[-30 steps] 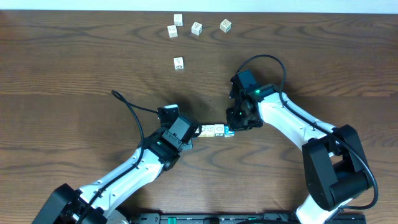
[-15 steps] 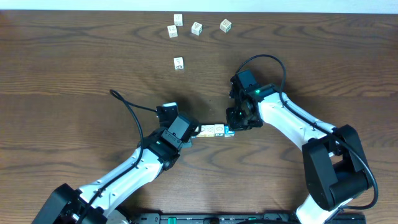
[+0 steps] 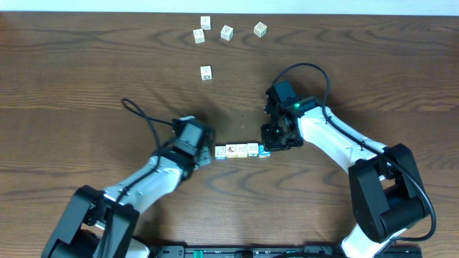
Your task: Lift 5 blocks
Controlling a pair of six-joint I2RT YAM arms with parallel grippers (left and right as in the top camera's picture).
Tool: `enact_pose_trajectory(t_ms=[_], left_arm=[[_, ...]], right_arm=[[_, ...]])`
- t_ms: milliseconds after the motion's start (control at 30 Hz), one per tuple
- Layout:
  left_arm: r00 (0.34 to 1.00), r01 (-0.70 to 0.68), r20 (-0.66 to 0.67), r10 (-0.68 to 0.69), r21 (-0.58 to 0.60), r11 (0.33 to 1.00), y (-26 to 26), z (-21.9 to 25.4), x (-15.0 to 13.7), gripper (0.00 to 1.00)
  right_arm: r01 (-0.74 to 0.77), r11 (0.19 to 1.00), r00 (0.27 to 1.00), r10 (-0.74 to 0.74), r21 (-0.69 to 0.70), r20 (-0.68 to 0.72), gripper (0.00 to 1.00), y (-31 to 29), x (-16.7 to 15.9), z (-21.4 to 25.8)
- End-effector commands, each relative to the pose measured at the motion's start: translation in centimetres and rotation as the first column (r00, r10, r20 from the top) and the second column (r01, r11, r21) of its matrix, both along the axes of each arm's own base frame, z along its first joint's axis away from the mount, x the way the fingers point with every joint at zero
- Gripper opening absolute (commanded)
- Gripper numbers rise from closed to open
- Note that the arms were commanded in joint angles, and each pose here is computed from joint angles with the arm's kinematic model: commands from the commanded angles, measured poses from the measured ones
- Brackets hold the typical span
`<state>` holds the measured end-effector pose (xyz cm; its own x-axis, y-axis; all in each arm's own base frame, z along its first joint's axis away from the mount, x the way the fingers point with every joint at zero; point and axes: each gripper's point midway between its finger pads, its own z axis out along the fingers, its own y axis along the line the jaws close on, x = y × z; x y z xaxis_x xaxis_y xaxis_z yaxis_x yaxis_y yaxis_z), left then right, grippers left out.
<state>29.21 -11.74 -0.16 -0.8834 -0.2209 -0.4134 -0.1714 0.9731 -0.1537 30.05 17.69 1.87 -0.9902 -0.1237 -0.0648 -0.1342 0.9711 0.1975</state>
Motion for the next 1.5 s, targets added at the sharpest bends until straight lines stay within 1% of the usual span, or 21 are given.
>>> enact_pose_trajectory(t_ms=[0,133,233,267,300,400,600,700,767,1267,1400,1467], left_arm=[[0.994,0.106,-0.032,-0.109,-0.091,0.990,-0.1,0.0,0.0,0.07],[0.984,0.161,-0.041,-0.174,-0.214,0.963,-0.4,0.4,0.0,0.07],[0.955,0.278,-0.014,-0.296,-0.305,0.911,-2.1,1.1,-0.6,0.07],[0.948,0.300,-0.007,-0.319,-0.317,0.900,-2.4,1.2,-0.8,0.07],[0.931,0.345,0.008,-0.364,-0.342,0.874,-3.1,1.4,-1.1,0.07],[0.907,0.400,0.026,-0.421,-0.371,0.838,-3.9,1.8,-1.7,0.07],[0.896,0.420,0.019,-0.445,-0.367,0.830,-3.8,1.6,-2.1,0.07],[0.887,0.435,0.030,-0.461,-0.388,0.813,-4.3,1.9,-2.3,0.07],[0.887,0.435,0.030,-0.461,-0.387,0.813,-4.3,1.9,-2.3,0.07],[0.894,0.439,0.098,-0.437,-0.384,0.812,-4.7,2.6,-0.6,0.07],[0.895,0.436,0.089,-0.438,-0.385,0.813,-4.7,2.5,-0.8,0.07],[0.895,0.436,0.088,-0.438,-0.386,0.813,-4.6,2.5,-0.8,0.07]], right_arm=[[-0.012,1.000,1.000,0.011,0.014,0.008,0.01,0.8,0.1,0.4],[-0.012,1.000,1.000,0.012,0.013,0.005,0.01,0.8,0.0,0.3],[-0.012,1.000,1.000,0.012,0.011,0.000,0.01,0.7,-0.1,0.3],[-0.012,1.000,1.000,0.012,0.011,-0.001,0.01,0.7,-0.2,0.3],[-0.012,1.000,1.000,0.012,0.010,-0.001,0.01,0.7,-0.2,0.3],[-0.015,1.000,1.000,0.015,0.010,0.000,0.01,0.7,-0.2,0.3],[-0.030,1.000,1.000,0.030,0.010,0.003,0.01,0.7,-0.2,0.3],[-0.030,0.999,1.000,0.030,0.010,0.003,0.01,0.7,-0.2,0.3],[-0.030,0.999,1.000,0.030,0.011,0.003,0.01,0.7,-0.2,0.3],[-0.030,0.999,1.000,0.030,0.042,-0.009,0.01,1.3,-0.4,0.5],[-0.026,0.999,1.000,0.026,0.033,-0.005,0.01,1.1,-0.3,0.4],[-0.005,1.000,1.000,0.005,0.006,0.000,0.01,0.6,-0.1,0.3]])
